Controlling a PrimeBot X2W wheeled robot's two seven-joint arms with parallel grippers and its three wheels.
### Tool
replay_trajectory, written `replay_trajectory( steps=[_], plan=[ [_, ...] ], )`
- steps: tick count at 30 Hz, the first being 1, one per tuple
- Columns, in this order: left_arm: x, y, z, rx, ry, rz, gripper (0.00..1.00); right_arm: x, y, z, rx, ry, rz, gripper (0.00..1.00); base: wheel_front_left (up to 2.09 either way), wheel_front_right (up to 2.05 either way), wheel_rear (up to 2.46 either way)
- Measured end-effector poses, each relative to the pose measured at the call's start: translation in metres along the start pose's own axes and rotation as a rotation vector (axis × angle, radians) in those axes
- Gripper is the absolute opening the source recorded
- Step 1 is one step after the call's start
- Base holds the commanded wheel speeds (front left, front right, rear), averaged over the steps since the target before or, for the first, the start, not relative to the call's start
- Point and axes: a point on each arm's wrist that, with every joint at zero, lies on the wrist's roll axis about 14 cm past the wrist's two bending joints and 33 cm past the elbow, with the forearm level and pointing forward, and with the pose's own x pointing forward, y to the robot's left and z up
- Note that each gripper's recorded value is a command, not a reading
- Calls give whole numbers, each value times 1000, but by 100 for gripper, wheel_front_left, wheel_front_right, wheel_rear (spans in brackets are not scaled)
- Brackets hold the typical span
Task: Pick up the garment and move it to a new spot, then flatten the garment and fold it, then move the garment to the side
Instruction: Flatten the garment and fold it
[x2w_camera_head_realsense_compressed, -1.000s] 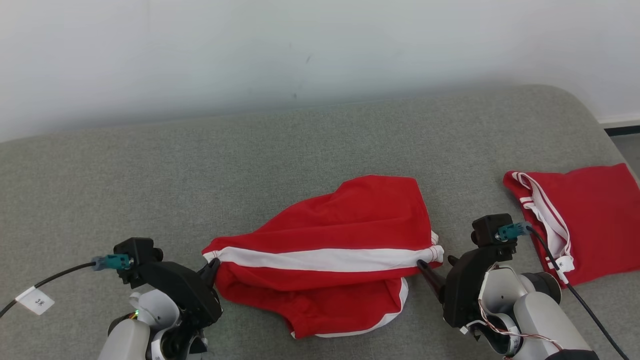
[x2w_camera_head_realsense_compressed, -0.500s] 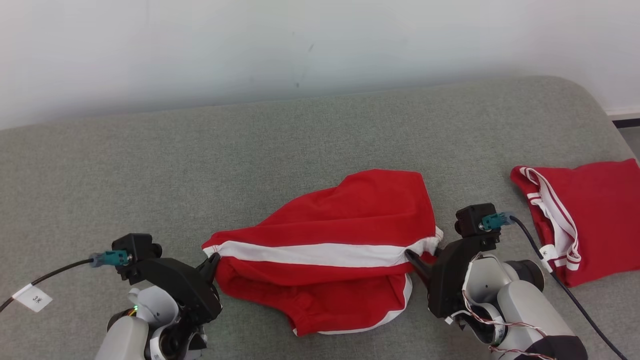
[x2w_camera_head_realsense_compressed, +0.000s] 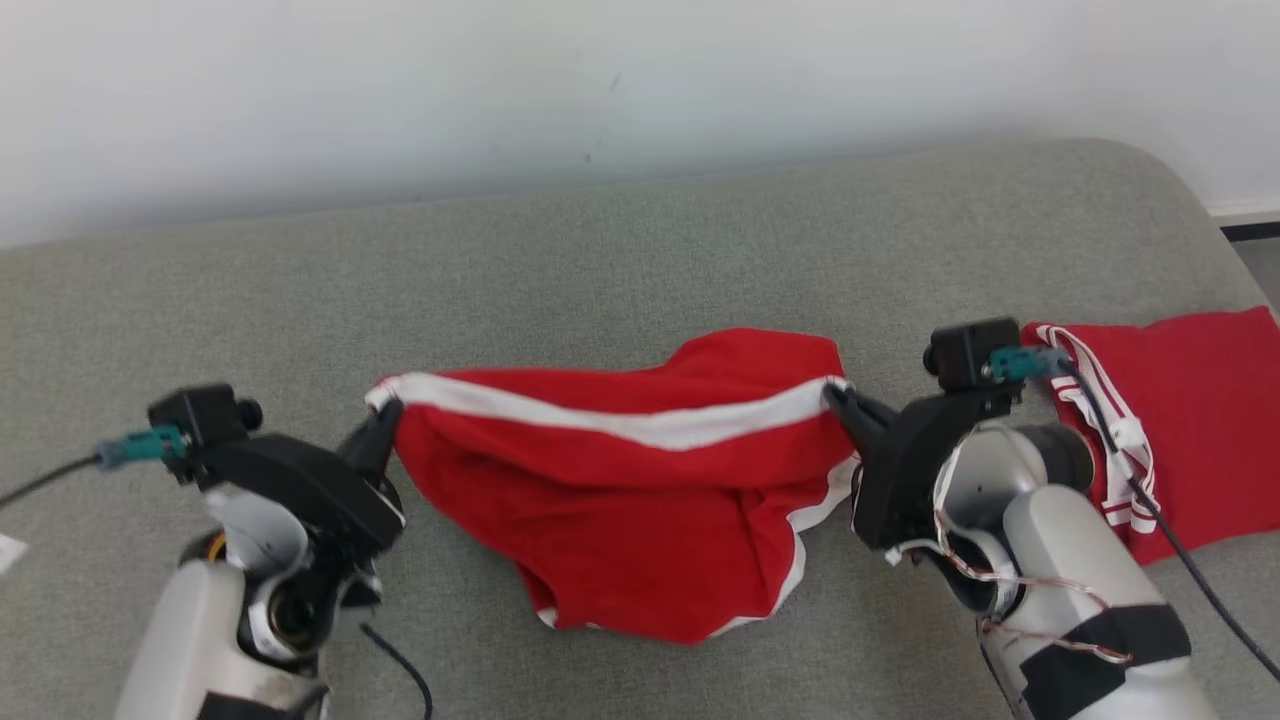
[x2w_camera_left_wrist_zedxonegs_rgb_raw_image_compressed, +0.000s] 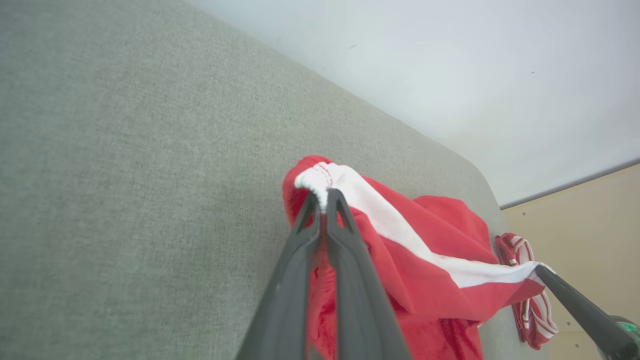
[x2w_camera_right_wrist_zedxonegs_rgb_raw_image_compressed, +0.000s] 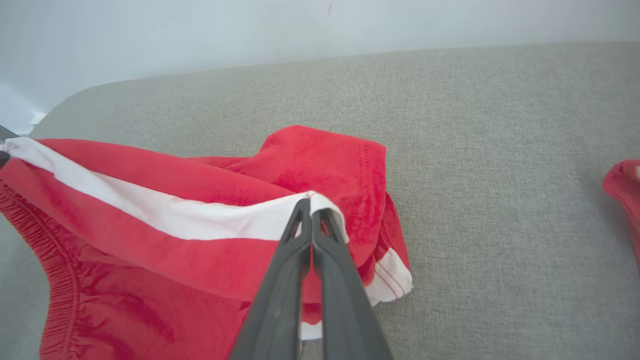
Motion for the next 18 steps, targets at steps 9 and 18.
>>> replay_trajectory(
  steps=[9, 18],
  plan=[
    [23, -28, 81, 11, -157, -86, 0, 21, 11, 78, 32, -163, 66, 0, 0, 0, 0],
    [58, -48, 173, -25, -359, -138, 0, 52, 14, 194, 0, -420, 95, 0, 0, 0, 0]
  ],
)
